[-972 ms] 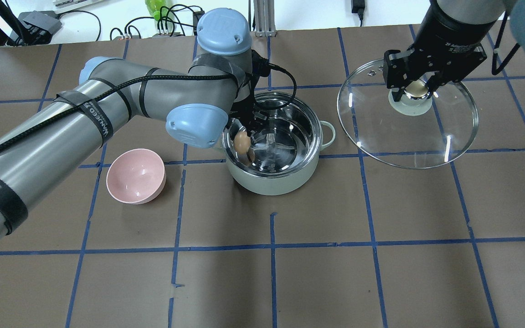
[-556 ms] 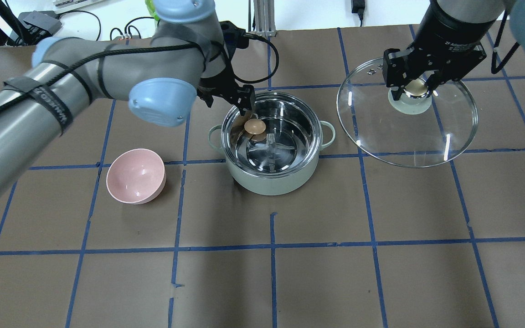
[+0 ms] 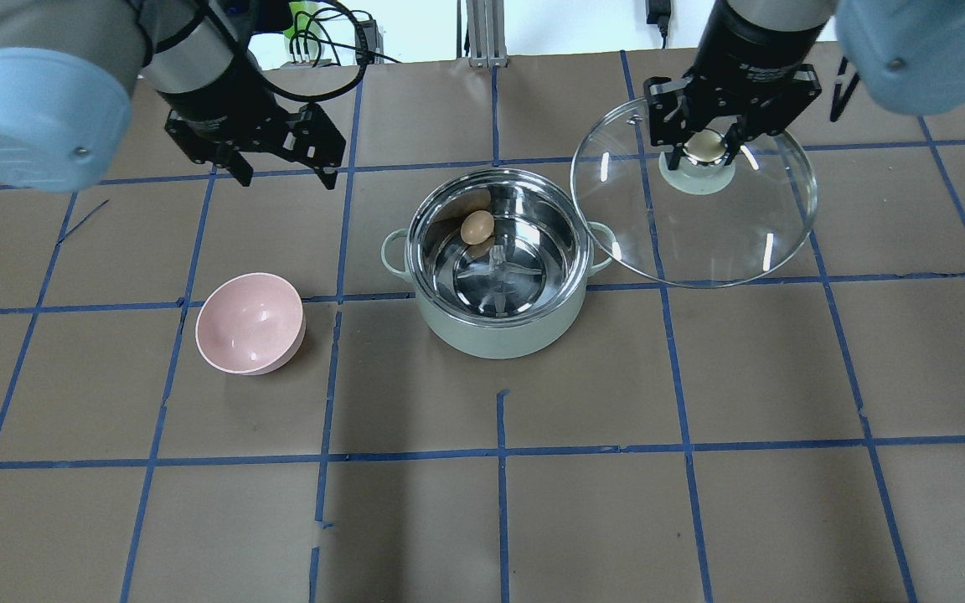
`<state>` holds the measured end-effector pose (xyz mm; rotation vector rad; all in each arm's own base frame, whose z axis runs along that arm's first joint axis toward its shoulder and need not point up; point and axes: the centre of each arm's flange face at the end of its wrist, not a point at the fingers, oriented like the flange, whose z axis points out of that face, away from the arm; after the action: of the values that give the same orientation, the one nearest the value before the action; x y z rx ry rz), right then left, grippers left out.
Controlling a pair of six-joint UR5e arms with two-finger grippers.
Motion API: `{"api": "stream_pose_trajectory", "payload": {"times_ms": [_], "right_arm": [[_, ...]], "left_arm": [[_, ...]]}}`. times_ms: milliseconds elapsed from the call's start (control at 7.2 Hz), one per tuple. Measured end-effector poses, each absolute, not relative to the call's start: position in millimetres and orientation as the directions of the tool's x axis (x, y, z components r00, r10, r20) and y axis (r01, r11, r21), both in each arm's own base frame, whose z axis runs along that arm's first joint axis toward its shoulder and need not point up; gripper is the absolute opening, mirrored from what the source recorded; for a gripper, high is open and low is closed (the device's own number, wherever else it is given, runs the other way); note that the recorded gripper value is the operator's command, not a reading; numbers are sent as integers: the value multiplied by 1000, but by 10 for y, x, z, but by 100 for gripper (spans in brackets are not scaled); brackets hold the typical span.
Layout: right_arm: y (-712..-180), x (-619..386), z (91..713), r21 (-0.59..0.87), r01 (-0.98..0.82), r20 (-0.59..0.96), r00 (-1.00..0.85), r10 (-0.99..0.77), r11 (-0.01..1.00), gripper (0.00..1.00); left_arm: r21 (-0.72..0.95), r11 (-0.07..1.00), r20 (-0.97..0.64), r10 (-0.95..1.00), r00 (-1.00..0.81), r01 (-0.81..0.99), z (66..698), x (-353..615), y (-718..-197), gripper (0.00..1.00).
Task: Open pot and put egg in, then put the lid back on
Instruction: 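Carry the glass lid over the pot and lower it on with the right gripper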
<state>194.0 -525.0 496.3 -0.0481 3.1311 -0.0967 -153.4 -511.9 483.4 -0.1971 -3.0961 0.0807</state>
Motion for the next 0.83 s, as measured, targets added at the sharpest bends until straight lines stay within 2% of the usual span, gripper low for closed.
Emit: {"api": "stream_pose_trajectory", "payload": {"times_ms": [278, 833], "right_arm": [[-5421, 2686, 4632, -74, 23, -28, -999, 21, 997, 14], [-5464, 3389, 4222, -74, 144, -43, -989, 141, 987, 14]], "left_arm": [[-12, 994, -33, 112, -993, 112, 5109, -1420, -4805, 99], [4, 998, -40, 58, -998, 58, 5112, -1366, -4678, 100]]}}
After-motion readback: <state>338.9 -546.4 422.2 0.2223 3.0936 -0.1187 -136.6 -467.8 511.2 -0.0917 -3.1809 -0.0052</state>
